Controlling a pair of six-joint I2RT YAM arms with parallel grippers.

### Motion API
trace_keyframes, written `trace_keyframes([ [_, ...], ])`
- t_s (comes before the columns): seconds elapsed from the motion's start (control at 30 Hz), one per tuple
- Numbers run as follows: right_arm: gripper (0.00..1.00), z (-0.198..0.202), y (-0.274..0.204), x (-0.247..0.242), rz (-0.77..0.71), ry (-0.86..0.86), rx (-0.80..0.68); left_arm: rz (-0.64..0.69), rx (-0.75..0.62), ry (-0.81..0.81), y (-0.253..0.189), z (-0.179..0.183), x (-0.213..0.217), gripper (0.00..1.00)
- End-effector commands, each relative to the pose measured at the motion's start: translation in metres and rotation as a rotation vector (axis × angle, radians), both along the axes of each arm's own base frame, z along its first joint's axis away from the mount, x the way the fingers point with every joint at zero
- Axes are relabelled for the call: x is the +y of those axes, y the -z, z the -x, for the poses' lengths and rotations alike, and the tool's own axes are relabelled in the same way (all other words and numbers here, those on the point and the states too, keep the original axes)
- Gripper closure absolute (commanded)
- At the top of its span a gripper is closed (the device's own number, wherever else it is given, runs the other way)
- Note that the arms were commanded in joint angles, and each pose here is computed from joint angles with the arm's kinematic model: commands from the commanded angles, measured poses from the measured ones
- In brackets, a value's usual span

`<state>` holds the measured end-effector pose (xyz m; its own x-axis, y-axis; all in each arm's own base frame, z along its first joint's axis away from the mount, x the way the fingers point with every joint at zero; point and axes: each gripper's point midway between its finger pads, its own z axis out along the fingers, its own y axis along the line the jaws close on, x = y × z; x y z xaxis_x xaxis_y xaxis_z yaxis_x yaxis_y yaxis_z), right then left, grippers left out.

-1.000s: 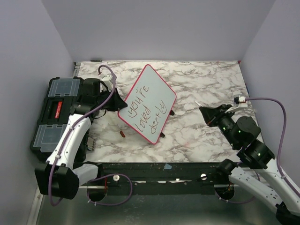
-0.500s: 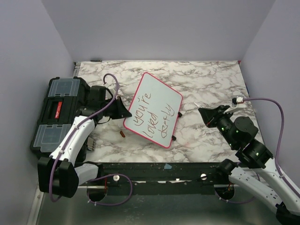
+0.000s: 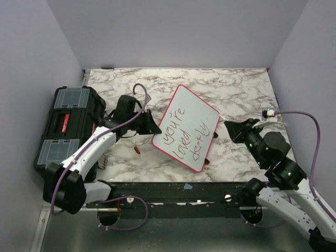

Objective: Write a sentence on the whiteboard
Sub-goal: Move the whiteboard to the center of the board.

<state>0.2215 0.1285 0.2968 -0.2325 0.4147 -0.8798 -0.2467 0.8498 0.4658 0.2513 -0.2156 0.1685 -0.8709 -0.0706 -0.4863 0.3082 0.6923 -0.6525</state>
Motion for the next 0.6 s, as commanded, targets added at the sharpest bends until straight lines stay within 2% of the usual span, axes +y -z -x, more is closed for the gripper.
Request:
trace_keyframes([
  [0.0, 0.99, 0.003, -0.003, -0.013, 0.018, 0.043, -0.012, -0.117, 0.178, 0.128, 0.045, 0.044, -0.023, 1.00],
  [0.27, 0.99, 0.010, -0.005, -0.025, 0.032, 0.071, -0.013, -0.138, 0.149, 0.175, 0.035, 0.042, -0.057, 1.00],
  [0.43, 0.99, 0.012, -0.006, -0.030, 0.034, 0.083, -0.016, -0.149, 0.132, 0.166, 0.034, 0.040, -0.057, 0.83],
  [0.57, 0.99, 0.011, -0.006, -0.030, 0.035, 0.084, -0.016, -0.153, 0.122, 0.161, 0.032, 0.039, -0.056, 0.75],
])
